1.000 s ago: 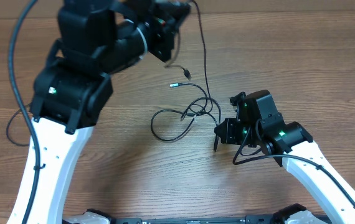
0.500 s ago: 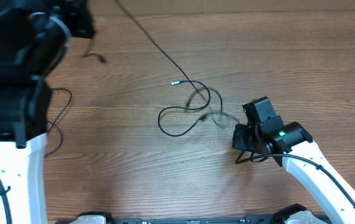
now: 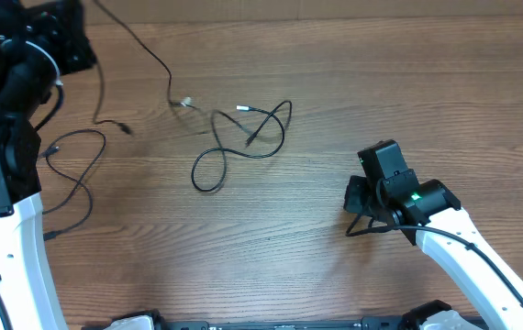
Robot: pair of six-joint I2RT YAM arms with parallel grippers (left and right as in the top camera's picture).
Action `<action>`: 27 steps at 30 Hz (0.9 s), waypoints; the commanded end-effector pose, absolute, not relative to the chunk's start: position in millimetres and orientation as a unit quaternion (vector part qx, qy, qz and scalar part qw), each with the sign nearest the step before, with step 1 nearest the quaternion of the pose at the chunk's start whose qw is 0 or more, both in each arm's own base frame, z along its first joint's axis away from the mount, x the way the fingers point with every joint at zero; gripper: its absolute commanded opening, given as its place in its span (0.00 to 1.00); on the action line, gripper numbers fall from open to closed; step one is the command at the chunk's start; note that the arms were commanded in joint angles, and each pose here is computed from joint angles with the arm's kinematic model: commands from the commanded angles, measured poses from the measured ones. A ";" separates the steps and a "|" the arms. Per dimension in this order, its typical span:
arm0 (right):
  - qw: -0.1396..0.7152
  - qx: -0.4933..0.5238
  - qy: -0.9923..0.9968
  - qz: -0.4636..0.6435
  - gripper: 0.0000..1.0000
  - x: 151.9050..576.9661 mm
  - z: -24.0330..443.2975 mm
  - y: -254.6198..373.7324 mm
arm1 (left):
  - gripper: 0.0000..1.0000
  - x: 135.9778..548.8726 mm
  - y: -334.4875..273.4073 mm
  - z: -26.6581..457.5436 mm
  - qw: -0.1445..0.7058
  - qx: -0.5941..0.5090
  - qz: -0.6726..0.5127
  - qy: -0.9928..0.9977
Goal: Untangle cables
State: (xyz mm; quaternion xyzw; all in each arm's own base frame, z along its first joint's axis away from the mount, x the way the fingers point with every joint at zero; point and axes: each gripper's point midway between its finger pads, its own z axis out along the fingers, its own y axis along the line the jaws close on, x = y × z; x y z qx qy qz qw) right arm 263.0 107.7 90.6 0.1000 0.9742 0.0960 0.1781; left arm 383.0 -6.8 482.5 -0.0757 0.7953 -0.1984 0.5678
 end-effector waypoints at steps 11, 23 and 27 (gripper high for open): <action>0.195 0.048 0.944 0.261 0.36 279.1 118.9 169.1 | 0.04 368.6 -47.9 447.4 0.498 0.064 -0.235 0.832; 0.184 0.052 0.949 0.251 0.35 274.3 114.4 165.5 | 0.04 373.8 101.8 441.6 0.518 -0.184 0.129 0.825; 0.183 0.052 0.949 0.251 0.36 273.6 114.0 165.2 | 0.04 363.6 139.2 473.7 0.556 -0.245 0.201 0.768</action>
